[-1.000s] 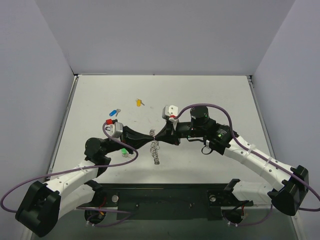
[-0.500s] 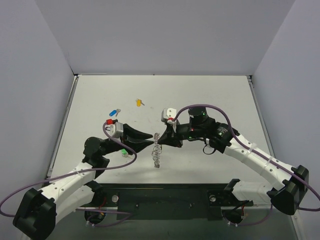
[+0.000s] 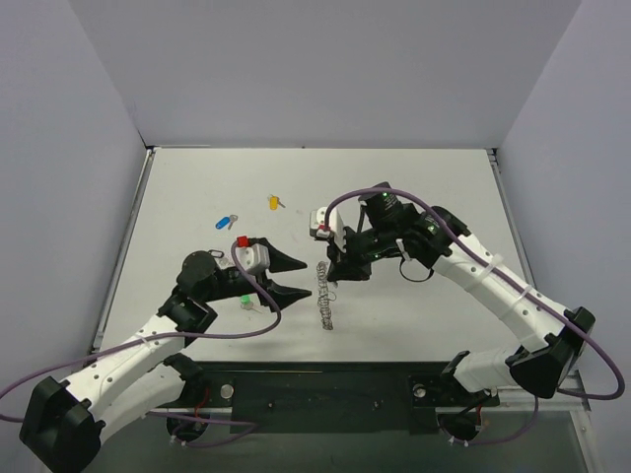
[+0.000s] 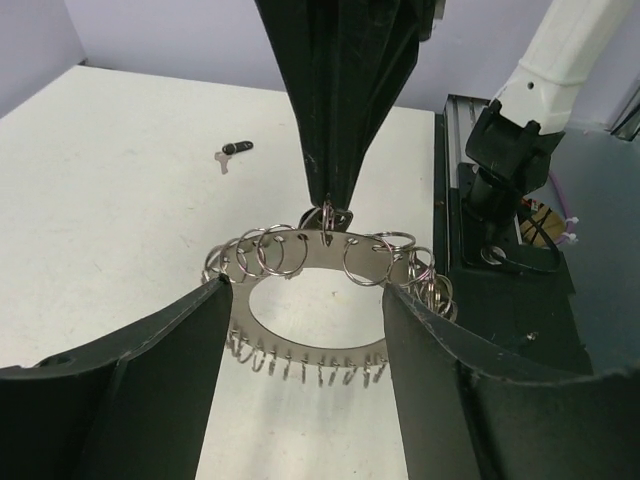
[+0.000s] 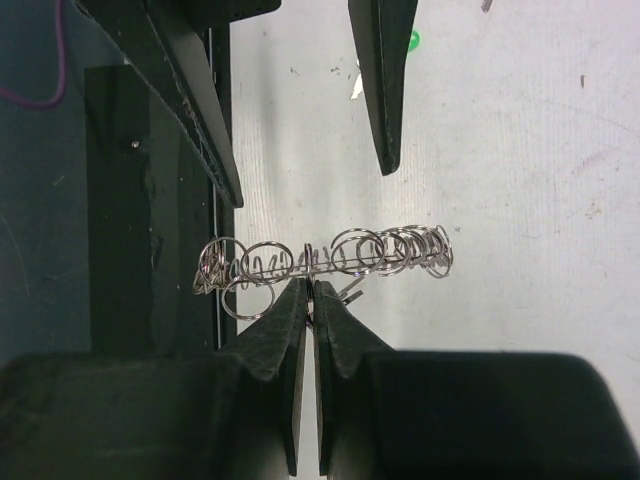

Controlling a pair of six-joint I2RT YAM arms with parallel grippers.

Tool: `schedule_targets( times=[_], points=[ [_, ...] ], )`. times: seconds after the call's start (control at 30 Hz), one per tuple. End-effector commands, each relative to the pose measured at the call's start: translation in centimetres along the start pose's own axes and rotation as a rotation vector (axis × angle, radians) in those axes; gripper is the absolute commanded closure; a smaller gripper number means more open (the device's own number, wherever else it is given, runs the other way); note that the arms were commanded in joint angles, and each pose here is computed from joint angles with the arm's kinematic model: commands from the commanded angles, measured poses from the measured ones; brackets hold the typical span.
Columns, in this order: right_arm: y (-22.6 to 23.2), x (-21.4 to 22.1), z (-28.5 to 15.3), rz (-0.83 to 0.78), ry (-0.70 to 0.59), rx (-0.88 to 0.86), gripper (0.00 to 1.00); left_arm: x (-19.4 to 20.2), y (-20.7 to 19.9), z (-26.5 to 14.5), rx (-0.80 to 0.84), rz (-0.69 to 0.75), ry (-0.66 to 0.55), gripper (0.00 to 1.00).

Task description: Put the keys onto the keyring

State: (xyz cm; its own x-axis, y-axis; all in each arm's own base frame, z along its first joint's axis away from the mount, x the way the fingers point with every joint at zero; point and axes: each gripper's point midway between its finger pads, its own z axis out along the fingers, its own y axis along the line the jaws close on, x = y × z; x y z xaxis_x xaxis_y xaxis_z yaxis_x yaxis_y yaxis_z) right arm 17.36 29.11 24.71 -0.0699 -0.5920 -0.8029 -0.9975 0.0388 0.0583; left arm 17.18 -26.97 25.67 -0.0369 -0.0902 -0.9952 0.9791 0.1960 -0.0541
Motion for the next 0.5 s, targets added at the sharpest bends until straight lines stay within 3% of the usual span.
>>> schedule_targets(
  times=[0.0, 0.3, 0.47],
  points=[
    [0.6, 1.9, -1.4, -0.014, 0.143, -0.042, 1.0, -0.9, 0.1, 1.5, -0.002, 0.068, 0.019, 0.28],
    [0.1, 2.5, -1.0, -0.038, 0.195, -0.028, 1.0, -2.5, 1.1, 2.5, -0.072, 0.068, -0.072, 0.19],
    [0.1, 2.3, -0.6, -0.029, 0.201, -0.037, 1.0, -2.2, 0.3, 3.2, -0.042, 0.049, -0.085, 0.3]
  ],
)
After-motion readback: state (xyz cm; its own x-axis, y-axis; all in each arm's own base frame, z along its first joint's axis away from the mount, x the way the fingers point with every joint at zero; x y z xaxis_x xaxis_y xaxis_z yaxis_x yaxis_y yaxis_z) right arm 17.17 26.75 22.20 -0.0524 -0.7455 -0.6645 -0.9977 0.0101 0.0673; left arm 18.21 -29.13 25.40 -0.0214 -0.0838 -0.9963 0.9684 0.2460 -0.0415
